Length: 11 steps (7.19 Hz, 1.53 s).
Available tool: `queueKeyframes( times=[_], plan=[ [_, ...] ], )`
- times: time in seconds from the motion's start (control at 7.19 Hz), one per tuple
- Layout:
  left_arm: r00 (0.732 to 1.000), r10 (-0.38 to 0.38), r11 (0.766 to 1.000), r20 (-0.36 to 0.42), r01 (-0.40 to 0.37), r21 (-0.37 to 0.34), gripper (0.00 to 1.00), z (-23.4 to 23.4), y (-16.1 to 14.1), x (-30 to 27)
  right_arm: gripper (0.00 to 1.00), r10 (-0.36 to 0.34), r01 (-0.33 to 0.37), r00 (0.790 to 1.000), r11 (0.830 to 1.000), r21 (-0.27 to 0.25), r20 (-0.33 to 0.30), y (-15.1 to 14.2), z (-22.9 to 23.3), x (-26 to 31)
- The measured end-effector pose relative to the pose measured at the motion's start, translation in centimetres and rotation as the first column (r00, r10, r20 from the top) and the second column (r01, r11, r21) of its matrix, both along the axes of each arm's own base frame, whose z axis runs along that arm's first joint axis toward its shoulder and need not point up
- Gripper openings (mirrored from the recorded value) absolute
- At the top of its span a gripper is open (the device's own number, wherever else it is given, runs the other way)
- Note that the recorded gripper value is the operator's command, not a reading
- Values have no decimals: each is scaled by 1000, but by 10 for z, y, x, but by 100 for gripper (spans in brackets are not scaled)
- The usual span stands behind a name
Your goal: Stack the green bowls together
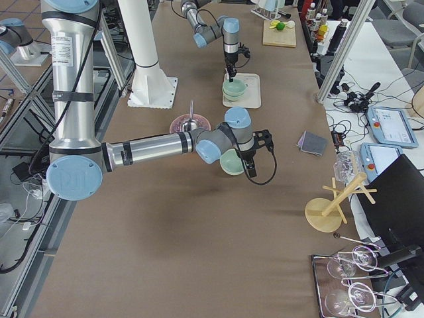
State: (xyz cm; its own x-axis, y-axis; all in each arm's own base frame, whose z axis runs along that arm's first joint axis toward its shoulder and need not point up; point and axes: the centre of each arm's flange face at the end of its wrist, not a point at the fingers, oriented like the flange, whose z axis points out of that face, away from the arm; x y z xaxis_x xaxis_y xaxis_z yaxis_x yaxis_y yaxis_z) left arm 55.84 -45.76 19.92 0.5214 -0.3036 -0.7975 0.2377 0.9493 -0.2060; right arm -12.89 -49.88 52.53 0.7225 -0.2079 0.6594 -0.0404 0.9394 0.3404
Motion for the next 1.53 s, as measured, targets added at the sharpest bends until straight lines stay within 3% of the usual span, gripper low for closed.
queueKeyframes(
  times=[0.14, 0.7, 1.11, 1.25, 1.53],
  plan=[
    [1000, 1, 1000, -3, -1, 3, 98, 1, 0, 0, 100, 0, 0, 1000, 1000, 0, 0, 0, 0, 0],
    [999, -4, 1000, -49, 6, 27, 98, -19, 1, -21, 100, -1, 1, 1000, 1000, -1, 0, 0, 1, 0],
    [997, 6, 999, -74, -2, 50, 98, -12, -6, -118, 100, 0, 0, 1000, 1000, -6, 1, 1, 2, 0],
    [999, 22, 995, -30, -19, 94, 98, 0, -11, -165, 100, 5, -5, 1000, 1000, -13, 5, 1, 2, 0],
    [989, 66, 976, 132, -91, 195, 98, 41, -31, -262, 100, 14, -14, 1000, 1000, -27, 12, 2, 2, -1]
  ],
)
